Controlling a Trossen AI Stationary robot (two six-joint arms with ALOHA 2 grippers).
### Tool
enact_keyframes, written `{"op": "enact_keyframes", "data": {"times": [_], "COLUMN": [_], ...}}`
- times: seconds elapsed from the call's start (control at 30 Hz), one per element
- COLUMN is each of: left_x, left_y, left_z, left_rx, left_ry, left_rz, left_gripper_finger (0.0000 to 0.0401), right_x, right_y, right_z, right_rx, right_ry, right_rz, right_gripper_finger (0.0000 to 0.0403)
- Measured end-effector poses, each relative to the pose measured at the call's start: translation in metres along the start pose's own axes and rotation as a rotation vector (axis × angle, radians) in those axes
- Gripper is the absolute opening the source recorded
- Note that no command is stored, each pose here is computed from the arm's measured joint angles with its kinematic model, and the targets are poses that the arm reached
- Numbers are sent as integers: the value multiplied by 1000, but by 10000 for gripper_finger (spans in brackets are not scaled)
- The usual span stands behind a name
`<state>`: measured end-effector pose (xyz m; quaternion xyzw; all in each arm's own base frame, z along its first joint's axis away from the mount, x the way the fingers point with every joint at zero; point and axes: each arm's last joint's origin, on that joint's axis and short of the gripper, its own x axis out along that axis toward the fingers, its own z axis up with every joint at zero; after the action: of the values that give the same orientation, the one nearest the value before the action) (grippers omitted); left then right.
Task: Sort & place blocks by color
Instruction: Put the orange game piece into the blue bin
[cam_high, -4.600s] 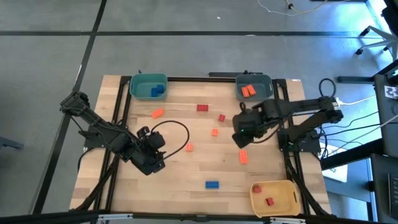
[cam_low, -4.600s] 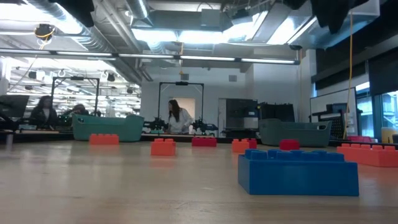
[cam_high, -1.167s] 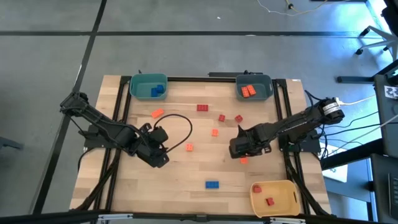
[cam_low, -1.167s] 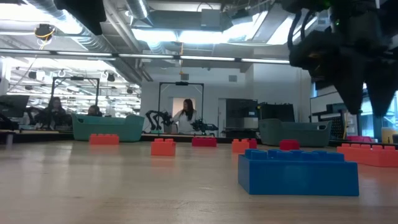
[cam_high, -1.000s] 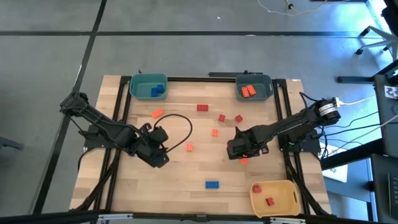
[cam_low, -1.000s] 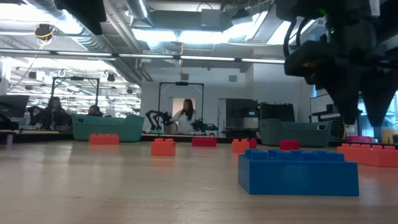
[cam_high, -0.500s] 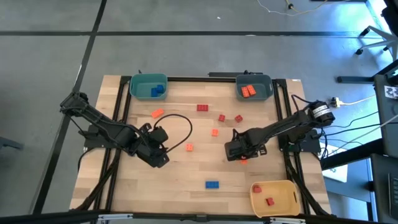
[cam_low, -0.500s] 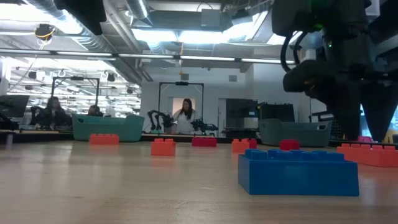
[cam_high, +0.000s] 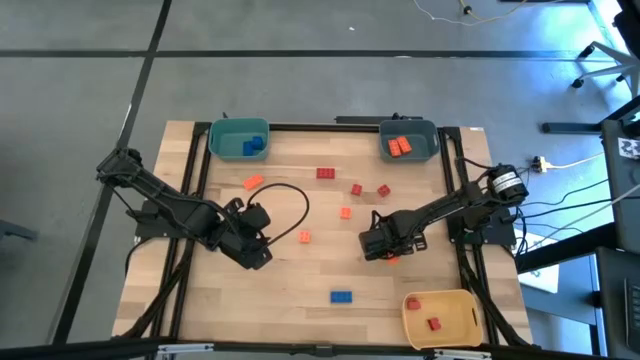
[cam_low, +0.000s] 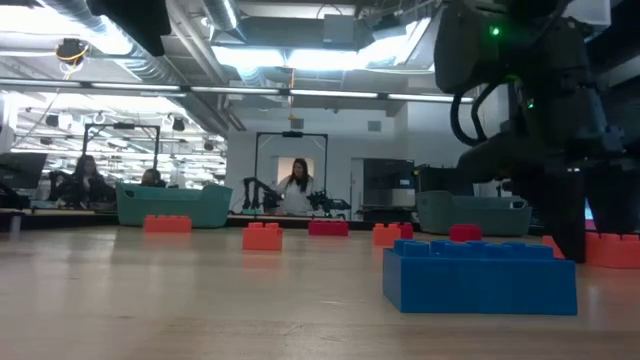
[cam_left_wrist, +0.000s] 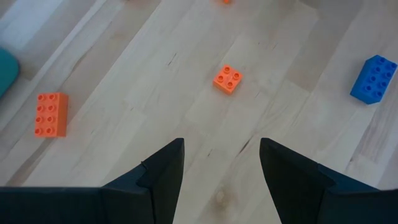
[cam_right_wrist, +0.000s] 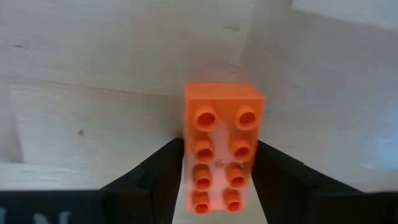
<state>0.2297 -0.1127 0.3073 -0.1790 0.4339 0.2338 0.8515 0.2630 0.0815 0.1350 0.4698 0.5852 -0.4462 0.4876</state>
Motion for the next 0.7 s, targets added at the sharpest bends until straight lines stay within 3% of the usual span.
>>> {"op": "enact_keyframes", "data": {"times": [0.23, 0.47, 0.7], "left_x": [0, 0, 0], "left_y": [0, 0, 0], "left_z": [0, 0, 0], "left_rx": [-1, -2, -1], "left_ry": [0, 1, 4], "left_rz": [-1, -3, -5], "left_gripper_finger": [203, 203, 203], "right_x": [11, 9, 9], "right_y": [-9, -7, -6], "right_z": [3, 3, 3], "right_rx": [-7, -56, -108], "right_ry": [3, -24, -29], "right_rz": [10, 17, 17], "right_gripper_finger": [184, 144, 144]}}
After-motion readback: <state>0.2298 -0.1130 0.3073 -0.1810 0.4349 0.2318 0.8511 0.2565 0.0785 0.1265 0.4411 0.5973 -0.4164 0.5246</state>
